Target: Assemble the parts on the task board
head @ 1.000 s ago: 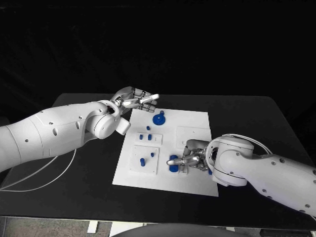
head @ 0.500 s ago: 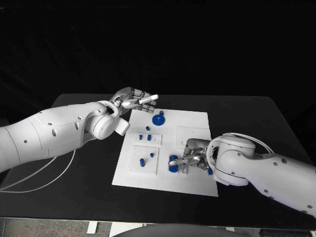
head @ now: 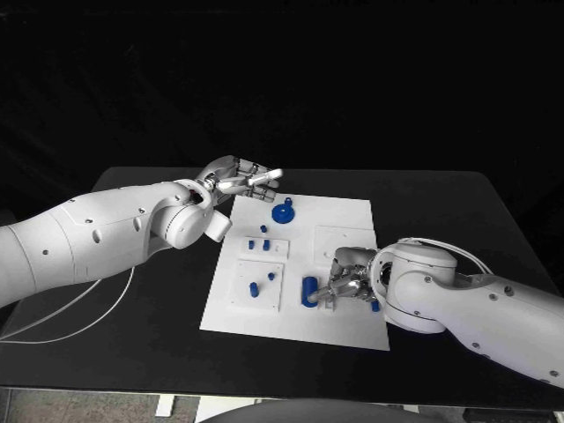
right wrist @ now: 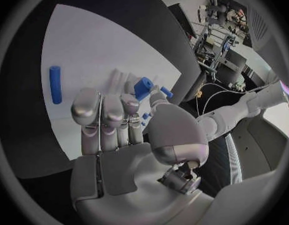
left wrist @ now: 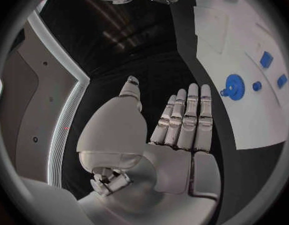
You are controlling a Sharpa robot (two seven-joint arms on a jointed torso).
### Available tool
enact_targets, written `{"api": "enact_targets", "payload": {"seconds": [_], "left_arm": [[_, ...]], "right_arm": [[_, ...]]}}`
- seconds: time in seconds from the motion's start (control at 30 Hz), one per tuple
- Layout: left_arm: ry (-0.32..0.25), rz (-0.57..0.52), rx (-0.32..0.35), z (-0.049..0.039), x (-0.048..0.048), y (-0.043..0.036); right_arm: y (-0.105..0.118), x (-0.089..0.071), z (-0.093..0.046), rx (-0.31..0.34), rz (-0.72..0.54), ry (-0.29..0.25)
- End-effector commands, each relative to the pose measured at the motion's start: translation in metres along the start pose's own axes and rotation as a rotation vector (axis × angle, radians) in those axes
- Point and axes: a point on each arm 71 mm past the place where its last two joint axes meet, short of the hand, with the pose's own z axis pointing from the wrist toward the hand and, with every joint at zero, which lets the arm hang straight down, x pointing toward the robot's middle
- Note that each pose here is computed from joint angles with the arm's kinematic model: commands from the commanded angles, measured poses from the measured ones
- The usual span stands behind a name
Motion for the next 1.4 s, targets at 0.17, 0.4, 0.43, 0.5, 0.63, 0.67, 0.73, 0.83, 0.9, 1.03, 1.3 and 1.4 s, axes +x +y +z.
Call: {"api": "enact_targets", "payload": {"seconds": [0.17,0.4,0.43,0.5,0.63,0.67,0.73,0.83,0.9,1.03,1.3,1.4], "left_arm": [[0.018,-0.002,0.002,0.0003,0.0025,-0.0003],[0.018,-0.002,0.001,0.0002,0.0025,-0.0003],[0.018,-0.002,0.001,0.0002,0.0025,-0.0003],[0.018,-0.002,0.001,0.0001,0.0025,-0.0003],[0.018,-0.001,0.001,0.0002,0.0026,-0.0003],[0.019,-0.001,0.001,0.0002,0.0027,-0.0003],[0.019,-0.001,0.001,0.0002,0.0027,-0.0003],[0.02,-0.001,0.0,0.0001,0.0027,-0.0003],[0.019,-0.001,0.0,0.0001,0.0026,-0.0002],[0.02,-0.001,-0.001,0.0,0.0025,-0.0002],[0.02,0.001,-0.002,0.0,0.0025,-0.0001],[0.021,0.001,-0.002,0.0,0.0024,0.0]], "right_arm": [[-0.001,0.001,0.002,0.001,-0.027,0.002],[-0.002,0.001,0.006,0.008,-0.016,0.003],[-0.002,0.001,0.006,0.008,-0.015,0.003],[-0.002,0.001,0.008,0.009,-0.013,0.003],[-0.002,0.001,0.01,0.013,-0.008,0.002],[-0.003,0.001,0.01,0.014,-0.007,0.001],[-0.003,0.002,0.012,0.017,-0.005,0.003],[-0.004,0.003,0.013,0.02,-0.002,0.013],[-0.005,0.004,0.014,0.022,0.001,0.022],[-0.007,0.006,0.015,0.025,0.009,0.05],[-0.007,0.011,0.018,0.024,0.025,0.083],[-0.008,0.012,0.018,0.023,0.03,0.081]]}}
